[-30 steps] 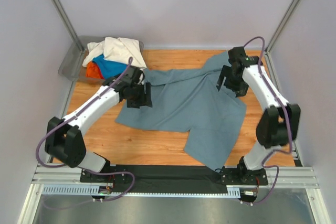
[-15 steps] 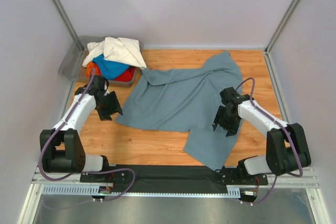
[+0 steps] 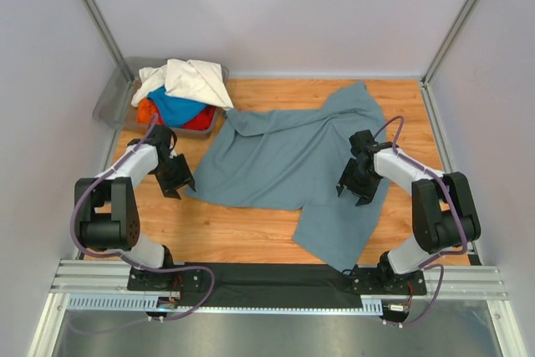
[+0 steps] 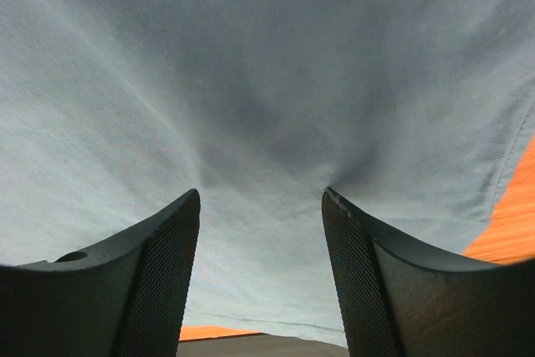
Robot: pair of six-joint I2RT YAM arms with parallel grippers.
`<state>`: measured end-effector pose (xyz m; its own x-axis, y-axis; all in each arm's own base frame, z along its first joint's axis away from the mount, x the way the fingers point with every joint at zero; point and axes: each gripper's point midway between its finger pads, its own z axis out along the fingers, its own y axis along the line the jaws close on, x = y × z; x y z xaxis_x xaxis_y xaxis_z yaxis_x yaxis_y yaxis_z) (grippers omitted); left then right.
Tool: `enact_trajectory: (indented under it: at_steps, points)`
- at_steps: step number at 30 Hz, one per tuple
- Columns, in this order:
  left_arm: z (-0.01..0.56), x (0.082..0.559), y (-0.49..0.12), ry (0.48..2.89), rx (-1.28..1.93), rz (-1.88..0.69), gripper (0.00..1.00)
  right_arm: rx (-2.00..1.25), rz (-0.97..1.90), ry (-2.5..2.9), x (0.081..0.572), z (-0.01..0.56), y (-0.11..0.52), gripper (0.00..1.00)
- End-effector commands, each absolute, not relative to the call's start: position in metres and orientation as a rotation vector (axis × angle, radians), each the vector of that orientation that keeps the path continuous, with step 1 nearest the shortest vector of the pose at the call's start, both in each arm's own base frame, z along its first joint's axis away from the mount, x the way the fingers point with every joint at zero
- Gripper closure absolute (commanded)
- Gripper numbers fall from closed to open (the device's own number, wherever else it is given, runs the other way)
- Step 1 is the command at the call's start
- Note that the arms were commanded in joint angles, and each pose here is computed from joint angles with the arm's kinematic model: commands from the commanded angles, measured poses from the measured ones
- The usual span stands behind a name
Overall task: Fold and stack the t-shirts
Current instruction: Flatten the tshirt out
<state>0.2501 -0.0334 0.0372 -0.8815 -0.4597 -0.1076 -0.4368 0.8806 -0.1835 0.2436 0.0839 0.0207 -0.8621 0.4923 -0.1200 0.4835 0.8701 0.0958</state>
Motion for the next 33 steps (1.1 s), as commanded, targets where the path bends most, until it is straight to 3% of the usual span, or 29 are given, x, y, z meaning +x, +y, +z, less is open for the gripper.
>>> enact_trajectory:
  at_steps: [1, 15, 17, 18, 20, 21, 22, 26, 27, 30, 33]
  points:
    - [0.032, 0.26, -0.028, 2.877, -0.735, -0.206, 0.41, 0.773, 0.085, 2.836, 0.263, 0.025, 0.082, 0.38]
    - [0.011, 0.27, -0.02, 2.881, -0.757, -0.135, 0.51, 0.782, 0.089, 2.854, 0.27, 0.012, 0.084, 0.39]
    - [0.008, 0.272, -0.02, 2.884, -0.754, -0.13, 0.6, 0.786, 0.085, 2.859, 0.272, 0.01, 0.085, 0.4]
    - [0.007, 0.273, -0.019, 2.882, -0.751, -0.125, 0.7, 0.786, 0.081, 2.86, 0.274, 0.009, 0.085, 0.4]
    - [0.009, 0.277, -0.018, 2.868, -0.74, -0.127, 0.81, 0.783, 0.061, 2.861, 0.28, 0.005, 0.084, 0.41]
    - [0.012, 0.279, -0.019, 2.858, -0.73, -0.133, 0.97, 0.78, 0.057, 2.853, 0.284, 0.004, 0.084, 0.42]
    - [0.014, 0.28, -0.018, 2.853, -0.729, -0.131, 1.0, 0.762, 0.056, 2.839, 0.294, 0.006, 0.085, 0.43]
    - [0.022, 0.279, -0.021, 2.836, -0.721, -0.158, 1.0, 0.692, -0.012, 2.821, 0.333, 0.003, 0.082, 0.59]
    - [0.028, 0.28, -0.021, 2.813, -0.716, -0.169, 1.0, 0.677, -0.021, 2.822, 0.34, 0.005, 0.082, 0.59]
    - [0.037, 0.279, -0.02, 2.775, -0.711, -0.168, 1.0, 0.609, -0.013, 2.812, 0.375, 0.025, 0.088, 0.57]
    - [0.047, 0.281, -0.022, 2.742, -0.699, -0.191, 1.0, 0.57, -0.07, 2.84, 0.38, 0.05, 0.079, 0.44]
